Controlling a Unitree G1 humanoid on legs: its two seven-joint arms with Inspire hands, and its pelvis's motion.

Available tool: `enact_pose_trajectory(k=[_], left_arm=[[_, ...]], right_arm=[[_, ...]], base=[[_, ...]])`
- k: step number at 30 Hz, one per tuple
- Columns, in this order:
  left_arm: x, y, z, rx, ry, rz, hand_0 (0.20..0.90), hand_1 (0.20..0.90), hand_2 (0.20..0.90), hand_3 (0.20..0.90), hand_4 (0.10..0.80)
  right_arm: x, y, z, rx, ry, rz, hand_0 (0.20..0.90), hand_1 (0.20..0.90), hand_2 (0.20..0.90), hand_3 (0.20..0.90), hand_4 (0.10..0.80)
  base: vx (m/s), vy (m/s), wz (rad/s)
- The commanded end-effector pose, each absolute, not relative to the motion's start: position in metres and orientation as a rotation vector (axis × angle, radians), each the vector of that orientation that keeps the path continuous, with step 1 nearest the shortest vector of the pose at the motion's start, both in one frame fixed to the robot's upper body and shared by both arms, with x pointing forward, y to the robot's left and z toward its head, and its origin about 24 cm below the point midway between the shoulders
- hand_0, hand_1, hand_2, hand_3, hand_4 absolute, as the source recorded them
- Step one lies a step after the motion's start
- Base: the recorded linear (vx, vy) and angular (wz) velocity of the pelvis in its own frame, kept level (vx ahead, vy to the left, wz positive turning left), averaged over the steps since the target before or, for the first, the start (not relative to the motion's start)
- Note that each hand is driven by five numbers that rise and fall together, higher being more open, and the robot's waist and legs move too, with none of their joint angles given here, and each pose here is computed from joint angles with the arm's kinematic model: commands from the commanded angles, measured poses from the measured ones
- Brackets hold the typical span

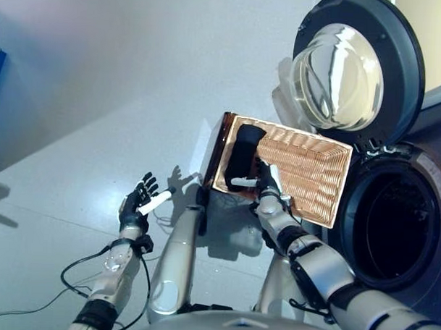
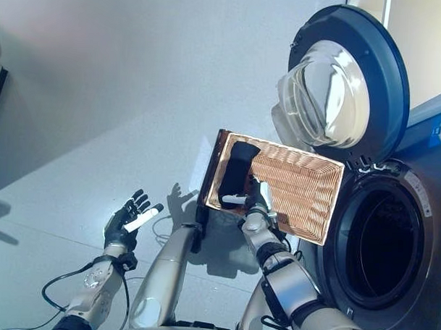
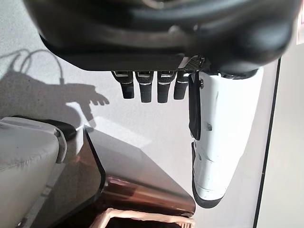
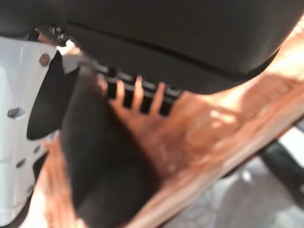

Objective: Pick up the clothes and place them into the washing machine

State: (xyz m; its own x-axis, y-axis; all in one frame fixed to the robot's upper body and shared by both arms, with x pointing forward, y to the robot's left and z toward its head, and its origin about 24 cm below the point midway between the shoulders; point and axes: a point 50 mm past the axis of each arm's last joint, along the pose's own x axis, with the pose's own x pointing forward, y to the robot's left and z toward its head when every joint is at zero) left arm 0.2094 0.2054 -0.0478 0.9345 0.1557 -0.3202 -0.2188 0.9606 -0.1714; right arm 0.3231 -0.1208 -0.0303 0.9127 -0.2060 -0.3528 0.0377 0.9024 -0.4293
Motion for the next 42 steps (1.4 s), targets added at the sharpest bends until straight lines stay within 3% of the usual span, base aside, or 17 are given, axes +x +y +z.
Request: enact_pose_trajectory(k=[1, 25, 26, 27, 28, 29, 30, 42], left_arm=[[0.213, 0.214, -0.025, -0.163, 0.174, 0.188, 0.9, 0.9, 0.9, 0.9, 0.8], [0.207, 0.218, -0.017, -0.142, 0.158, 0.162, 0.9, 0.9, 0.9, 0.9, 0.8], [0.207, 0.217, -0.017, -0.139, 0.158, 0.156, 0.9, 0.9, 0.9, 0.9, 0.8], [0.207, 0.217, -0.016, -0.136, 0.159, 0.152, 0.9, 0.9, 0.9, 0.9, 0.8], [0.206, 0.218, -0.017, -0.134, 0.161, 0.152, 0.9, 0.9, 0.9, 0.9, 0.8], [0.207, 0.218, -0.017, -0.134, 0.162, 0.152, 0.9, 0.9, 0.9, 0.9, 0.8], [0.207, 0.217, -0.018, -0.13, 0.168, 0.151, 0.9, 0.9, 0.9, 0.9, 0.8], [0.21, 0.217, -0.018, -0.121, 0.168, 0.158, 0.9, 0.9, 0.9, 0.9, 0.8]], right_arm=[[0.331, -0.11, -0.015, -0.347, 0.309, -0.161, 0.9, 0.9, 0.9, 0.9, 0.8], [0.351, -0.11, 0.005, -0.318, 0.325, -0.196, 0.9, 0.9, 0.9, 0.9, 0.8], [0.351, -0.112, 0.005, -0.325, 0.334, -0.199, 0.804, 0.804, 0.804, 0.804, 0.731], [0.351, -0.112, 0.005, -0.33, 0.334, -0.199, 0.538, 0.538, 0.538, 0.538, 0.541], [0.353, -0.112, 0.007, -0.334, 0.332, -0.197, 0.453, 0.453, 0.453, 0.453, 0.48], [0.353, -0.112, 0.007, -0.338, 0.332, -0.195, 0.296, 0.296, 0.296, 0.296, 0.369], [0.352, -0.114, 0.005, -0.353, 0.341, -0.197, 0.2, 0.2, 0.2, 0.2, 0.3], [0.351, -0.116, 0.003, -0.383, 0.35, -0.217, 0.2, 0.2, 0.2, 0.2, 0.3]], base=[[0.0, 0.0, 0.0], [-0.007, 0.001, 0.03], [-0.034, -0.008, 0.05], [-0.033, -0.006, 0.06], [-0.032, 0.009, 0.06], [-0.039, 0.001, 0.05], [-0.026, 0.0, 0.04], [-0.008, -0.001, 0.04]])
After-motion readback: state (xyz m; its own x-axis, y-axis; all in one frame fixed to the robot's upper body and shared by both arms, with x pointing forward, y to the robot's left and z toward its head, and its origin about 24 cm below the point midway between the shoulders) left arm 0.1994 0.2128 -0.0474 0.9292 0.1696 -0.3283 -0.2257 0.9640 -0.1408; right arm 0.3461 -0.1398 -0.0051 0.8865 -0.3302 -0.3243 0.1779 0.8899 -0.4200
